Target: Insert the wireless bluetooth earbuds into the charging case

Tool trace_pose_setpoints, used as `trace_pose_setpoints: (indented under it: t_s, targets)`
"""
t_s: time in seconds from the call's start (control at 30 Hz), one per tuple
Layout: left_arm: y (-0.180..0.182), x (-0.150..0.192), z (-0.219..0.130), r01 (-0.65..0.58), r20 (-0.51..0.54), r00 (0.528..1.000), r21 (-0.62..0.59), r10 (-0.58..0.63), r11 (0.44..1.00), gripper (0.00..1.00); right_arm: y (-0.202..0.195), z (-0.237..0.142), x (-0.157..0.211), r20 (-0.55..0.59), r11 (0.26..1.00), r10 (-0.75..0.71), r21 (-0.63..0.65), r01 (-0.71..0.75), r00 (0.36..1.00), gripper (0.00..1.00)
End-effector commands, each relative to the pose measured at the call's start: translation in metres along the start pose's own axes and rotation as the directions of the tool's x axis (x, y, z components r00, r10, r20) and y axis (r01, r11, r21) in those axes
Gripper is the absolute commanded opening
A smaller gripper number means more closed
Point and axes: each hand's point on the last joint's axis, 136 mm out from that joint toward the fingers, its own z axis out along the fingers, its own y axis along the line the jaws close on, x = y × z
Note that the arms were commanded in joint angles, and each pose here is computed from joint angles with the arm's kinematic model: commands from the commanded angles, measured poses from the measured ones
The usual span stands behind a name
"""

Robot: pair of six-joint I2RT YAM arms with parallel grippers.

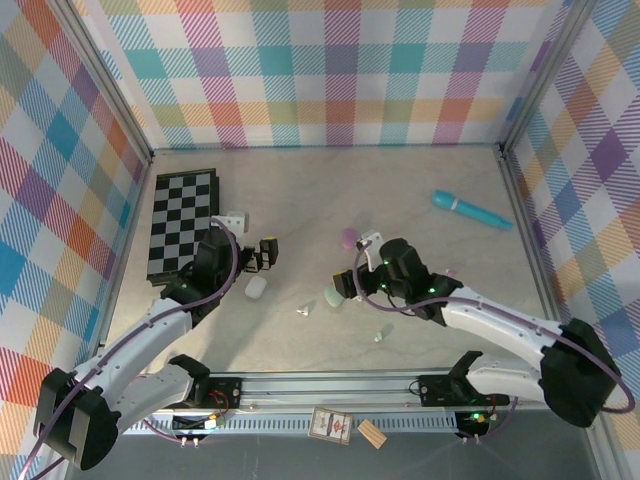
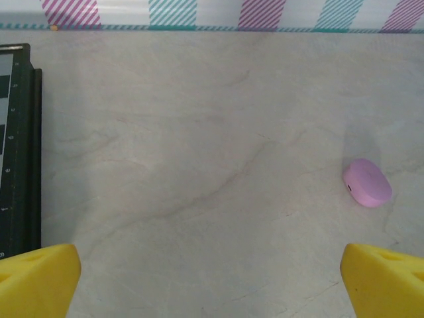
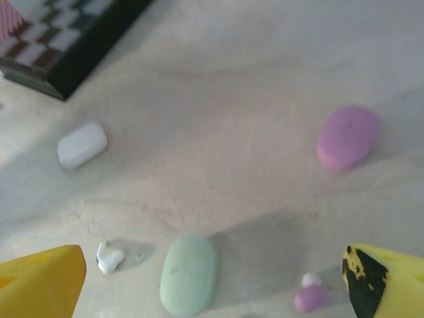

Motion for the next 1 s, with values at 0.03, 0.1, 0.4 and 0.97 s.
trace_pose_setpoints:
  t_s: [0.03,0.1,0.4,0.97]
  targets:
    - [0.000,-0.007,-0.008,0.038,0.045,0.998,0.007,-0.038,0.999,1.00,-0.009,0.014,0.022,-0.161,0.975,0.189,0.145,-0.166,0.969,0.99]
    - [0.003,-0.007,-0.009,0.039,0.061,0.997,-0.002,-0.039,0.999,1.00,-0.012,0.023,0.027,-0.216,0.960,0.239,0.199,-0.197,0.947,0.99]
    - [0.006,-0.004,-0.011,0.011,0.056,0.998,-0.015,-0.010,1.000,1.00,-0.047,0.057,0.021,-0.312,0.894,0.348,0.393,-0.213,0.884,0.90]
    - [0.007,0.002,-0.012,0.006,0.042,0.999,-0.017,-0.005,1.000,1.00,-0.092,0.120,-0.009,-0.356,0.912,0.267,0.392,-0.116,0.896,0.66]
